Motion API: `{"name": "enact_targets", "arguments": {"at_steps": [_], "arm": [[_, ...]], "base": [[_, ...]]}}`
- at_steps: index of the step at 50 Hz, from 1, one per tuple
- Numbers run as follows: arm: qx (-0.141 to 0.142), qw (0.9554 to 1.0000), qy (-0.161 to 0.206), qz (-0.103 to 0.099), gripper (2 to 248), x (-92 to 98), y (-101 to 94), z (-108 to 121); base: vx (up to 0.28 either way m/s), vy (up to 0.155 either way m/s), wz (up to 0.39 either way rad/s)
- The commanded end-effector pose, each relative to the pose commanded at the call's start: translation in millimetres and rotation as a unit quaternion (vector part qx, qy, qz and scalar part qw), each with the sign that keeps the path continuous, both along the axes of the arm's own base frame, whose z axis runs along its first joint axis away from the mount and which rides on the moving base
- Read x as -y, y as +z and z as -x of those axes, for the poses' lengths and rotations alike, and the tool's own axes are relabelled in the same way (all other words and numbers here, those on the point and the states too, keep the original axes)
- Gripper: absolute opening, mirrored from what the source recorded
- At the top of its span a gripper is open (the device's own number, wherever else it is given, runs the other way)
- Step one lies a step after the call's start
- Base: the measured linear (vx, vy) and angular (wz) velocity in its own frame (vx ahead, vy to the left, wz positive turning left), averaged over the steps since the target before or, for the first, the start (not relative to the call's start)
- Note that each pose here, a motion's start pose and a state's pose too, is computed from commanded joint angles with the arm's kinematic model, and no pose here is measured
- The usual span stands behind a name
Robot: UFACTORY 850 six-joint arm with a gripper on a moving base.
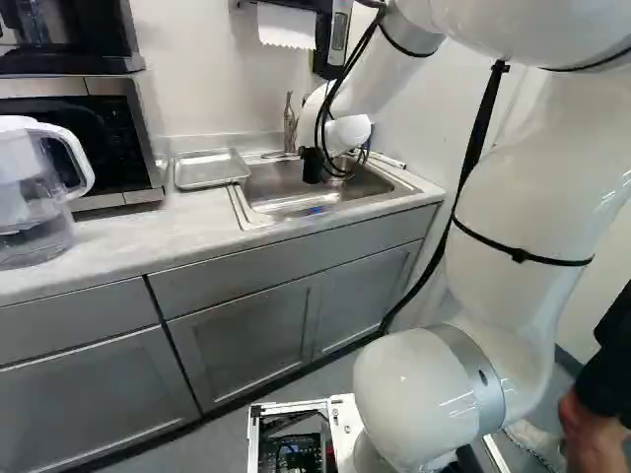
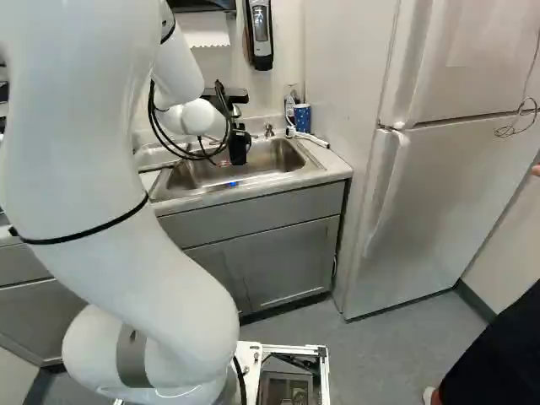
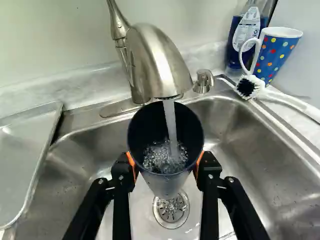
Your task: Rinse the cup and place it in the tray
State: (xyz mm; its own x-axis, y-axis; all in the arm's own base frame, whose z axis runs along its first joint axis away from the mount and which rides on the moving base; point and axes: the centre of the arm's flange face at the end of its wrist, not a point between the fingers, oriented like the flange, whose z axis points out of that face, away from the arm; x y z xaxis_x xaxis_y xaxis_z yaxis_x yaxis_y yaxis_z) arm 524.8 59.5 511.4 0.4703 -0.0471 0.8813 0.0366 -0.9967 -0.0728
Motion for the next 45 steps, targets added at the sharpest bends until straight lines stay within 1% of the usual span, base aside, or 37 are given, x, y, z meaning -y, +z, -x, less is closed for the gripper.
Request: {"name": "enact_targets", "arguments": {"at_steps": [45], "arm": [[0.0, 1.0, 0.0, 0.0, 124, 0.0, 0.0, 0.0]], "base": [[0.0, 0.0, 0.0]]}}
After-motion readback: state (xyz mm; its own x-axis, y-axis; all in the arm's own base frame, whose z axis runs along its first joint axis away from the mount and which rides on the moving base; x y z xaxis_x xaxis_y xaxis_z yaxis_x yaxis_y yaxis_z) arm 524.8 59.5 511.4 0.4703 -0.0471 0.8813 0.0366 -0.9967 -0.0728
